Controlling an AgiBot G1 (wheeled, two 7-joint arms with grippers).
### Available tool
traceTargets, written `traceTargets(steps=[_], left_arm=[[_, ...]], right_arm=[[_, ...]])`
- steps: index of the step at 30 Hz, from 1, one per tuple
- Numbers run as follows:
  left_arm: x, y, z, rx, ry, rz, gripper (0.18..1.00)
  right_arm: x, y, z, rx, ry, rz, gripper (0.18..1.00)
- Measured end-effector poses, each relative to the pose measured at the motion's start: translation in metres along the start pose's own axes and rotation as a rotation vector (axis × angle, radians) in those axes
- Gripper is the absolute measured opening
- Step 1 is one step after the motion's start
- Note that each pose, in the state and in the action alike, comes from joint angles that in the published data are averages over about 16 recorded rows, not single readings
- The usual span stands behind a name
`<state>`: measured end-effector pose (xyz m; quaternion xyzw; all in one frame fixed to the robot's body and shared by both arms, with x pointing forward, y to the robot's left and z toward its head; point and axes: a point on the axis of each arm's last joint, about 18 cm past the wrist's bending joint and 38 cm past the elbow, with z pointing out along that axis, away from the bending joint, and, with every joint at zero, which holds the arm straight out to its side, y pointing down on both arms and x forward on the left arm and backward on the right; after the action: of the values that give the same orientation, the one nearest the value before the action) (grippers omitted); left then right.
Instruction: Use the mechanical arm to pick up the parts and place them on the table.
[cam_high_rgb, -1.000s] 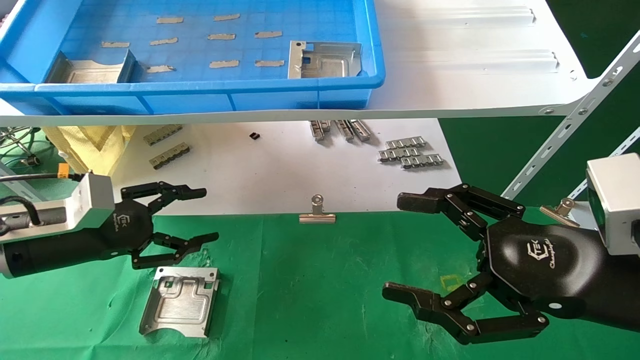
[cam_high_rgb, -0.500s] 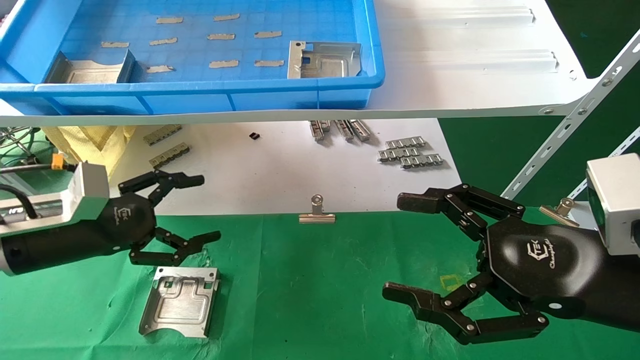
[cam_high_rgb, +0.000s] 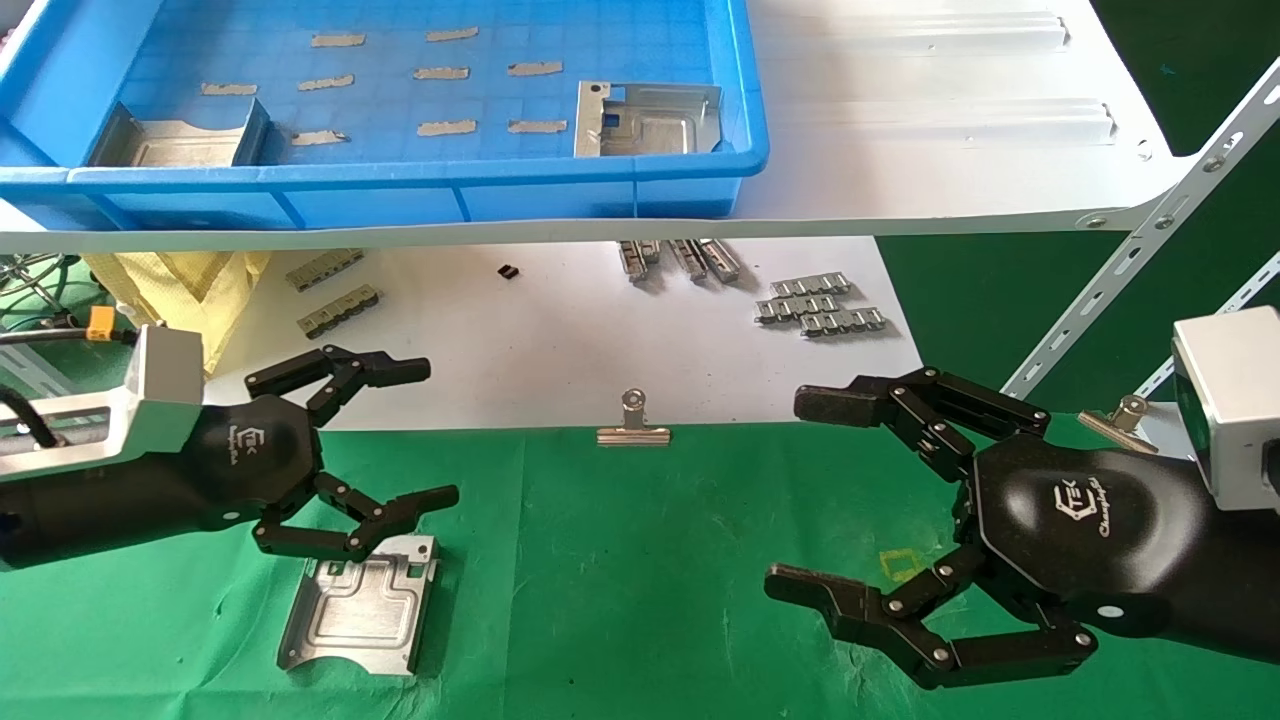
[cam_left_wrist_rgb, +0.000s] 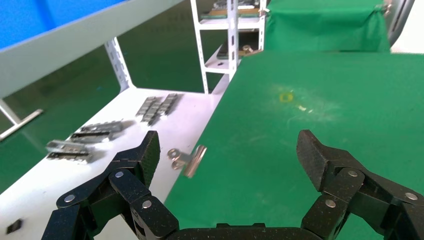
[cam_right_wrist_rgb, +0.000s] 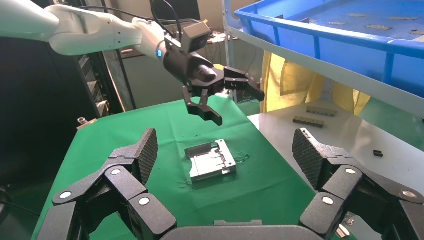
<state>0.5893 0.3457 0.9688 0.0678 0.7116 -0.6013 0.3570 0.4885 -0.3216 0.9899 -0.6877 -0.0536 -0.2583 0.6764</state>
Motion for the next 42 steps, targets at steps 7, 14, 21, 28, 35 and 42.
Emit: traceTargets(steps=[7, 14, 21, 28, 35, 42], left_arm=[[0.011, -0.015, 0.000, 0.040, 0.024, -0.027, 1.001], [0.024, -0.031, -0.001, 0.073, 0.053, -0.053, 1.001], [0.039, -0.047, -0.002, 0.099, 0.086, -0.076, 1.001], [0.055, -0.064, -0.004, 0.117, 0.123, -0.097, 1.001], [0.073, -0.081, -0.006, 0.128, 0.163, -0.115, 1.001], [0.086, -0.092, -0.008, 0.131, 0.191, -0.123, 1.001]], right_arm=[[0.000, 0.000, 0.000, 0.000, 0.000, 0.000, 1.001], [0.000, 0.000, 0.000, 0.000, 0.000, 0.000, 1.001], [0.000, 0.000, 0.000, 0.000, 0.000, 0.000, 1.001], [0.000, 0.000, 0.000, 0.000, 0.000, 0.000, 1.001], [0.000, 0.000, 0.000, 0.000, 0.000, 0.000, 1.001], [0.000, 0.000, 0.000, 0.000, 0.000, 0.000, 1.001]])
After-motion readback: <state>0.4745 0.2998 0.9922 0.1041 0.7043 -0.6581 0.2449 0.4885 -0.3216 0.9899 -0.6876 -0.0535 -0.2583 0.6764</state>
